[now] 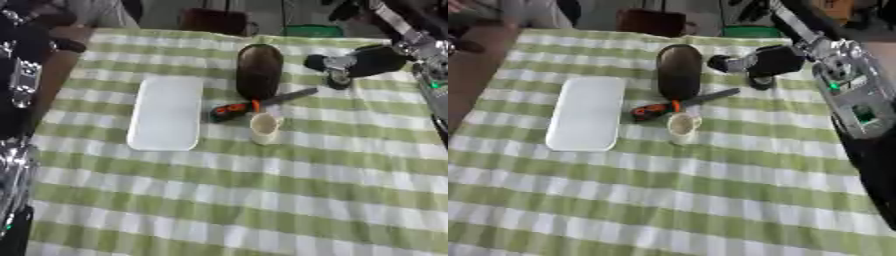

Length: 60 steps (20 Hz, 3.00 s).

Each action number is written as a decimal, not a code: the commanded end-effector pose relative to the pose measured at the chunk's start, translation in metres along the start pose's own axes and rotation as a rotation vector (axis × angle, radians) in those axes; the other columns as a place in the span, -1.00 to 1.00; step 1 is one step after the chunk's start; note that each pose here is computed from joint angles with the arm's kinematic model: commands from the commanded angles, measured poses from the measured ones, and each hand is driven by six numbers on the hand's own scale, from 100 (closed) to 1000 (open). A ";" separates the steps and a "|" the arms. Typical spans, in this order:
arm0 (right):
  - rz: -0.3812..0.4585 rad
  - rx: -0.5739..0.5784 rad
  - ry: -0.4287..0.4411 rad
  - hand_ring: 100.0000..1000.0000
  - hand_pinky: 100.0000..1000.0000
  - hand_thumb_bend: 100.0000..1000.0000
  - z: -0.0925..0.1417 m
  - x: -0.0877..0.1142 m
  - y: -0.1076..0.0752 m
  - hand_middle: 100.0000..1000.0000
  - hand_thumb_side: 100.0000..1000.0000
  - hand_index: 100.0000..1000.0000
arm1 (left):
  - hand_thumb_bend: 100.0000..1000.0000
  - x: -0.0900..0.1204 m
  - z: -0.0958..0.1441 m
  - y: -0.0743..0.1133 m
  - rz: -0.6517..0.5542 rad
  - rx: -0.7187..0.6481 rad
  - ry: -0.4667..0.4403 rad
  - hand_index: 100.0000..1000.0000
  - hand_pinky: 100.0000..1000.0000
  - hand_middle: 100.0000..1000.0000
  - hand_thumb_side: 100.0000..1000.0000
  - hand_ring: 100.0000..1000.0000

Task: Pick up objects on the table and place them in the box.

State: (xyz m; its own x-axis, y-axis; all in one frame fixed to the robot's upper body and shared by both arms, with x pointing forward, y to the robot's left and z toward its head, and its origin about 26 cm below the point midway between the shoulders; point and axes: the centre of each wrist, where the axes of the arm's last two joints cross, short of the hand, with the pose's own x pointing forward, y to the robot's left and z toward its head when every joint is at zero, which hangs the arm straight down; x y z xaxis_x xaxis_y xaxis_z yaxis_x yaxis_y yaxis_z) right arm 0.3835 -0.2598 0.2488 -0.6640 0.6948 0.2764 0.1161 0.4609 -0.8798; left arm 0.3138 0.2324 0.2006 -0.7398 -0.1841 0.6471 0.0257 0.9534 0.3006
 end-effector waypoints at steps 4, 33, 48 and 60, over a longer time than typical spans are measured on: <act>0.014 -0.025 -0.010 0.33 0.33 0.30 -0.001 0.006 -0.015 0.50 -0.16 0.78 | -0.05 0.004 -0.003 0.004 -0.014 0.009 -0.020 0.68 0.16 0.79 0.48 0.52; 0.061 0.369 0.097 0.76 0.72 0.56 -0.059 -0.056 0.009 0.85 -0.23 0.97 | -0.01 0.013 -0.012 -0.011 0.054 -0.054 -0.070 0.68 0.16 0.78 0.46 0.51; 0.246 0.411 0.121 0.87 1.00 0.58 -0.057 -0.065 0.021 0.87 -0.17 0.95 | -0.02 0.017 -0.014 -0.011 0.063 -0.055 -0.087 0.68 0.16 0.78 0.47 0.51; 0.396 0.558 0.223 0.78 0.76 0.55 -0.047 -0.080 0.036 0.81 -0.24 0.94 | -0.01 0.018 -0.014 -0.012 0.065 -0.057 -0.090 0.68 0.16 0.78 0.47 0.51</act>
State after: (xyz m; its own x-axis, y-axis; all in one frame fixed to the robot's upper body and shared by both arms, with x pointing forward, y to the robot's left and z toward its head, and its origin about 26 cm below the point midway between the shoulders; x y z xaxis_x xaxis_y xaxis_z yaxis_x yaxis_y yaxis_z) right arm 0.4744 -0.2703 0.2068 -0.4831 0.8738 -0.0555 -0.1335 -0.1361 -0.9817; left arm 0.3120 0.2146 0.2101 -0.7710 -0.1015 0.6287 0.1149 0.9488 0.2941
